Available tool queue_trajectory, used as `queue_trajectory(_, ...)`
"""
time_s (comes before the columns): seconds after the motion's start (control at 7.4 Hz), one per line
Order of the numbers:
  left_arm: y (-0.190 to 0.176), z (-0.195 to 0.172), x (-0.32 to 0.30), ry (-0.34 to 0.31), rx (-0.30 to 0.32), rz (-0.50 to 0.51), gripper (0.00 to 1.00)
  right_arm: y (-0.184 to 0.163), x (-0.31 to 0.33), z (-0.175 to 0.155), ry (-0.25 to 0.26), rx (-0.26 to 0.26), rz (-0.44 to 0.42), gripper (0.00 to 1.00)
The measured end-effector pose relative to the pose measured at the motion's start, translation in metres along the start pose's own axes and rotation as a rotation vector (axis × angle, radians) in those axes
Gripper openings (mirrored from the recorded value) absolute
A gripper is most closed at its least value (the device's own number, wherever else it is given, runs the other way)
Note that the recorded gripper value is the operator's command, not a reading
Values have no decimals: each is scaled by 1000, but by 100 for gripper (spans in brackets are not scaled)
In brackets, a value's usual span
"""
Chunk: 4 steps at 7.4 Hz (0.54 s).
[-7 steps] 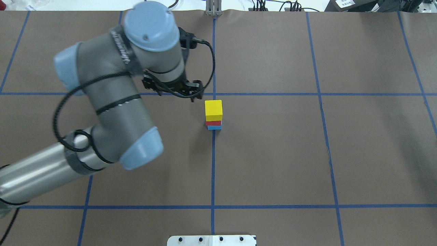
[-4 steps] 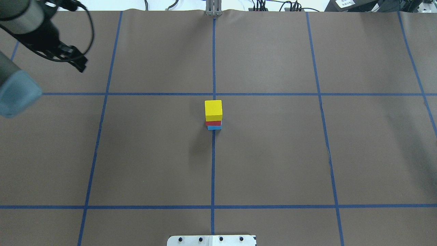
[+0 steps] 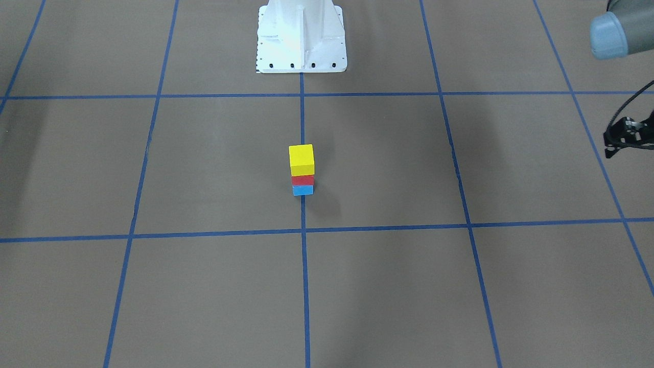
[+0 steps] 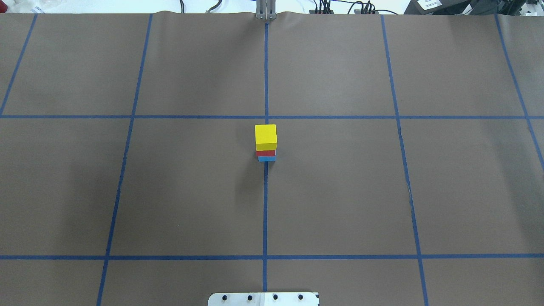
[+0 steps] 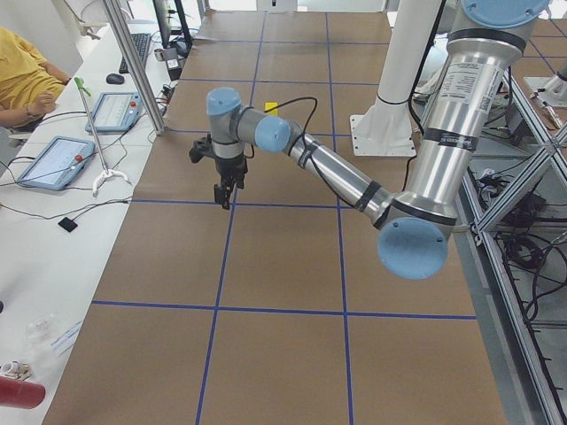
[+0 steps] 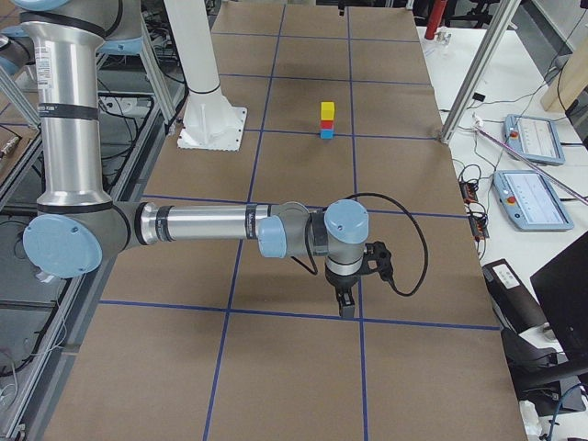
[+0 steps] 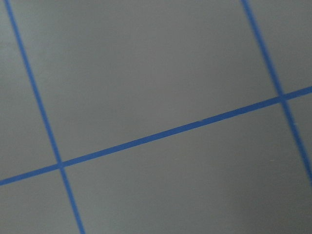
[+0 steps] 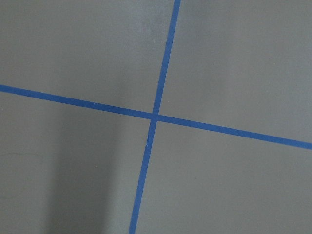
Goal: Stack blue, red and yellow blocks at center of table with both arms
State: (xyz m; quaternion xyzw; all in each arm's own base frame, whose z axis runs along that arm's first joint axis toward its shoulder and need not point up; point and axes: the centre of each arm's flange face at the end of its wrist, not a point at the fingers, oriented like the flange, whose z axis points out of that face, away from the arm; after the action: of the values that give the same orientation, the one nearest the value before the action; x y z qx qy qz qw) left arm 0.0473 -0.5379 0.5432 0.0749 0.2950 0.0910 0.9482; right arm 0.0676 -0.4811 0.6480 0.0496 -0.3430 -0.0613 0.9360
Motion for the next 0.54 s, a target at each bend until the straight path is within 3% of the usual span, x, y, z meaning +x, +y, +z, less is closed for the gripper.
queue_trajectory(0.14,37,22,-42,8,58,-7,100,4,3,4,-1,-8,10,100)
queue_trajectory(0.27,69,27,-70,62,97,-33,100,4,4,5,-1,-10,13,100)
queue_trajectory(0.54,87,24,-96,184,76,-119,100,3,5,7,-4,-12,14,100)
